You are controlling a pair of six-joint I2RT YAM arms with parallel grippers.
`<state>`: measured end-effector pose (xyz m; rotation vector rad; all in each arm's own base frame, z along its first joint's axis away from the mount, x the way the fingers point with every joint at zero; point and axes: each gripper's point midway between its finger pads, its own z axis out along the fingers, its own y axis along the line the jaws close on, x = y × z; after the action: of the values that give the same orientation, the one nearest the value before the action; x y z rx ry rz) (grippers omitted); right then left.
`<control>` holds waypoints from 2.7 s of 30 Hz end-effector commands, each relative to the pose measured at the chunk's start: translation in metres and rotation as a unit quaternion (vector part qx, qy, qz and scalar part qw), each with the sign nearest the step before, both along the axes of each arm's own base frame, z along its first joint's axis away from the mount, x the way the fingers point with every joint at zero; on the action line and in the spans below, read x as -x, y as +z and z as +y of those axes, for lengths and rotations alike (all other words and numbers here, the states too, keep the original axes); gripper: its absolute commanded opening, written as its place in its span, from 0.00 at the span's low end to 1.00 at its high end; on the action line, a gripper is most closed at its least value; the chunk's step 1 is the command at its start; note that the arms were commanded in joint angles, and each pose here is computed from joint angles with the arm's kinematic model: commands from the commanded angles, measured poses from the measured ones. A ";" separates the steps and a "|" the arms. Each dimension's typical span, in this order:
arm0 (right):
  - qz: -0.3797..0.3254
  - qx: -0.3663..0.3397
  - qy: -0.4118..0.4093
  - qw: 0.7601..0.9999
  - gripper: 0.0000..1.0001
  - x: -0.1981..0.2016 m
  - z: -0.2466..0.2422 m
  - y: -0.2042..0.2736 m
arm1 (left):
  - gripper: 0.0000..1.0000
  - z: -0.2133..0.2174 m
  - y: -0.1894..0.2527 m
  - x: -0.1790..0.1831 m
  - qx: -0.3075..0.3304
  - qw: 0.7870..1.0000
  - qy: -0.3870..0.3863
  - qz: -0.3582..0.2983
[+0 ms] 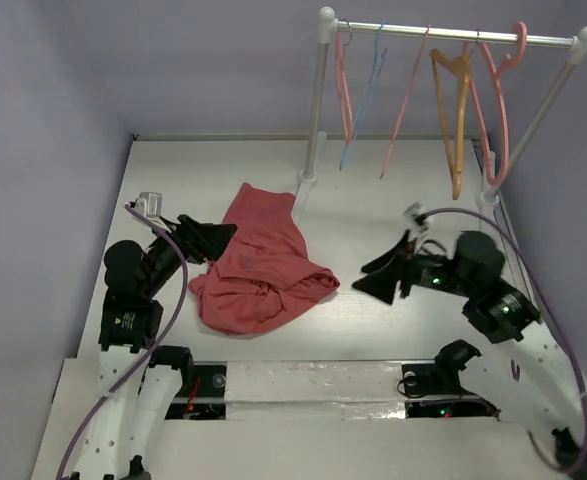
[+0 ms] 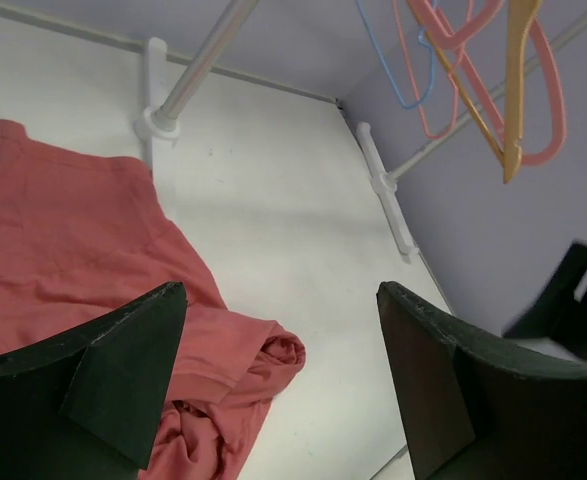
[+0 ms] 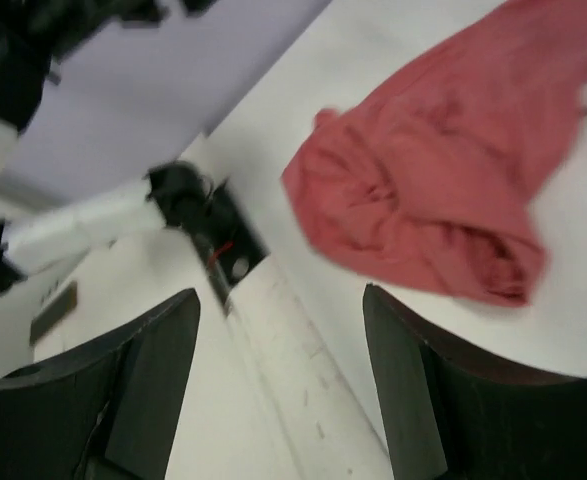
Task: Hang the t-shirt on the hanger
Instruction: Pick up the T-shirt from the center of the board.
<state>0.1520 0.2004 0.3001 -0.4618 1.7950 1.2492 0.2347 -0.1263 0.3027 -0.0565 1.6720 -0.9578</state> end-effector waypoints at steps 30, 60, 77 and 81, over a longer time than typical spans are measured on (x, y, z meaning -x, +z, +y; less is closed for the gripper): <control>-0.174 0.284 0.007 0.943 0.55 -0.097 0.299 -0.144 | 0.35 0.071 -0.069 -0.008 0.005 0.968 0.231 0.096; -0.168 0.398 0.027 0.902 0.46 -0.112 0.305 -0.231 | 0.35 0.068 -0.071 -0.009 0.004 0.970 0.225 0.093; -0.175 0.323 -0.084 0.926 0.01 -0.132 0.288 -0.153 | 0.35 0.053 -0.080 -0.015 0.009 0.977 0.188 0.100; -0.151 0.299 -0.124 0.934 0.01 -0.139 0.264 -0.126 | 0.33 0.035 -0.085 -0.015 0.016 0.985 0.139 0.102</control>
<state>0.2748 0.4711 0.1000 -0.9243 1.9528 0.3227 0.2495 -0.0722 0.2199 -0.4916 1.7665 -0.6928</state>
